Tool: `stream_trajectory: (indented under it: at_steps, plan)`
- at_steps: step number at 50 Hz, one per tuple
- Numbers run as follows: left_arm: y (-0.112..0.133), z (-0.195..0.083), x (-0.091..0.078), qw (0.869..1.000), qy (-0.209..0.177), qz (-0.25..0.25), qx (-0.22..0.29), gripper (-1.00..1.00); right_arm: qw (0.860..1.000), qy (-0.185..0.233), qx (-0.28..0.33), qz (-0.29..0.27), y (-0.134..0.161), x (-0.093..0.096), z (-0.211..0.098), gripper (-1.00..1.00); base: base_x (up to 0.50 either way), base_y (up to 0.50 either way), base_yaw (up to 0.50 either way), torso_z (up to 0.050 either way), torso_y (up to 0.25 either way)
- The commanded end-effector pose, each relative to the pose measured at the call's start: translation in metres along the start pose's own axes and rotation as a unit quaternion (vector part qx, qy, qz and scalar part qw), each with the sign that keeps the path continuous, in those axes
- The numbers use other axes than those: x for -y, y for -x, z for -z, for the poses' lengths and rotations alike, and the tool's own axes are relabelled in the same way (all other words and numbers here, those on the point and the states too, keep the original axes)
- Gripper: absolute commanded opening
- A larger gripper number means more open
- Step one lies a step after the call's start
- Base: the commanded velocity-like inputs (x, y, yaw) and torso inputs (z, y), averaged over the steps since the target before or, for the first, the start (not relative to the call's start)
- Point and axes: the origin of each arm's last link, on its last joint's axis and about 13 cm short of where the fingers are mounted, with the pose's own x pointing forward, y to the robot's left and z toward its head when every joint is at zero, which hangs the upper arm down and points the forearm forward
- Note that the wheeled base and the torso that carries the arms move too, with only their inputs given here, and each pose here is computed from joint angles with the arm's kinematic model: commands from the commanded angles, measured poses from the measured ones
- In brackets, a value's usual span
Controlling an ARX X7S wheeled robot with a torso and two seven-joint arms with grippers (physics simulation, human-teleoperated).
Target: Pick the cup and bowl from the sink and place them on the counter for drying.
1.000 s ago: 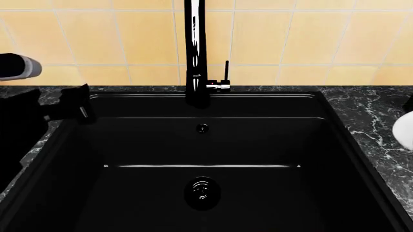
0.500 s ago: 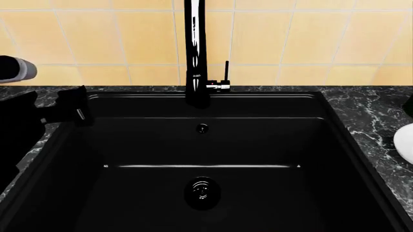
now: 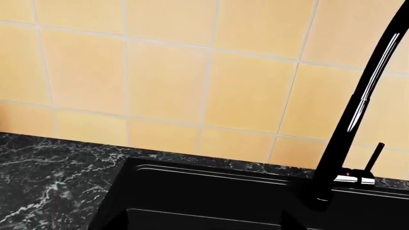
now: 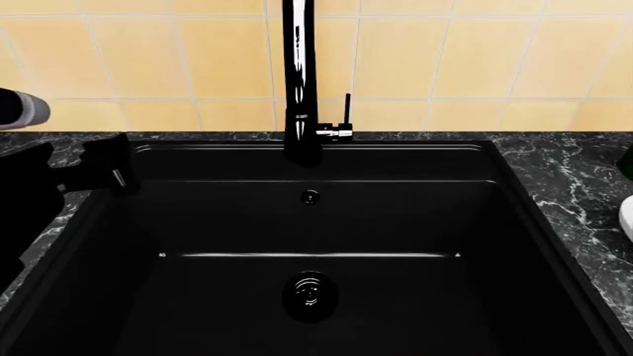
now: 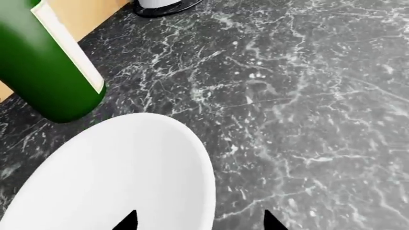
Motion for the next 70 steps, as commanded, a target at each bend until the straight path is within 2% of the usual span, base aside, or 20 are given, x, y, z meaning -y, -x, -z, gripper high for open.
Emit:
stream_trajectory:
  at_steps: [1,5,8,16,19,21,23,24,26,31,34,39,48,51,59,62,66,70]
  plan:
    - [-0.001,0.001,0.002,1.0,0.001,0.0,-0.001,1.0,0.996,-0.003,0.085,0.02,0.01,-0.001,-0.019,1.0,0.0,0.0,0.0,0.0,0.0]
    - [-0.002,0.001,0.002,1.0,0.001,0.0,0.0,1.0,0.996,0.005,0.088,-0.001,0.012,-0.007,-0.023,1.0,0.0,0.0,0.0,0.0,0.0]
    - [-0.002,0.002,0.002,1.0,0.001,0.001,-0.001,1.0,0.994,0.006,0.105,-0.042,0.014,-0.014,-0.025,1.0,0.0,0.0,0.0,0.0,0.0]
    - [-0.001,0.001,0.002,1.0,0.0,-0.001,-0.001,1.0,0.988,0.041,0.132,-0.07,0.02,-0.025,-0.03,1.0,0.0,0.0,0.0,0.0,0.0]
    - [-0.001,0.002,0.001,1.0,0.001,-0.001,-0.002,1.0,0.98,0.05,0.154,-0.117,0.024,-0.031,-0.033,1.0,0.0,0.0,0.0,0.0,0.0]
    - [-0.001,0.003,0.001,1.0,0.001,-0.001,-0.003,1.0,0.975,0.072,0.16,-0.139,0.027,-0.033,-0.033,1.0,0.0,0.0,0.0,0.0,0.0]
    - [-0.001,0.003,0.001,1.0,0.001,-0.001,-0.002,1.0,0.97,0.069,0.162,-0.167,0.03,-0.035,-0.035,1.0,0.0,0.0,0.0,0.0,0.0]
    - [-0.001,0.003,0.001,1.0,0.001,-0.001,-0.002,1.0,0.962,0.092,0.167,-0.198,0.033,-0.038,-0.034,1.0,0.0,0.0,0.0,0.0,0.0]
    - [-0.001,0.003,0.001,1.0,0.002,-0.001,-0.003,1.0,0.953,0.099,0.167,-0.232,0.037,-0.041,-0.034,1.0,0.0,0.0,0.0,0.0,0.0]
    - [-0.002,0.004,0.001,1.0,0.002,0.001,-0.003,1.0,0.939,0.122,0.158,-0.281,0.041,-0.051,-0.032,1.0,0.0,0.0,0.0,0.0,0.0]
    - [-0.002,0.006,0.0,1.0,0.003,0.001,-0.004,1.0,0.927,0.158,0.149,-0.306,0.043,-0.057,-0.027,1.0,0.0,0.0,0.0,0.0,0.0]
    - [-0.002,0.008,0.001,1.0,0.005,0.0,-0.004,1.0,0.92,0.162,0.129,-0.332,0.043,-0.062,-0.022,1.0,0.0,0.0,0.0,0.0,0.0]
    - [-0.003,0.007,0.003,1.0,0.005,0.001,-0.004,1.0,0.885,0.231,0.146,-0.377,0.052,-0.067,-0.019,1.0,0.0,0.0,0.0,0.0,0.0]
    - [-0.004,0.008,0.003,1.0,0.004,0.001,-0.004,1.0,0.883,0.22,0.148,-0.387,0.058,-0.065,-0.02,1.0,0.0,0.0,0.0,0.0,0.0]
    - [-0.005,0.007,0.005,1.0,0.003,0.0,-0.002,1.0,0.876,0.231,0.158,-0.393,0.065,-0.063,-0.021,1.0,0.0,0.0,0.0,0.0,0.0]
    - [-0.004,0.006,0.004,1.0,0.004,0.0,-0.001,1.0,0.868,0.235,0.158,-0.407,0.066,-0.064,-0.019,1.0,0.0,0.0,0.0,0.0,0.0]
    - [-0.003,0.005,0.002,1.0,0.004,0.001,0.0,1.0,0.869,0.225,0.154,-0.414,0.069,-0.067,-0.017,1.0,0.0,0.0,0.0,0.0,0.0]
    - [-0.003,0.005,0.001,1.0,0.0,0.002,-0.001,1.0,0.861,0.232,0.146,-0.428,0.072,-0.07,-0.015,1.0,0.0,0.0,0.0,0.0,0.0]
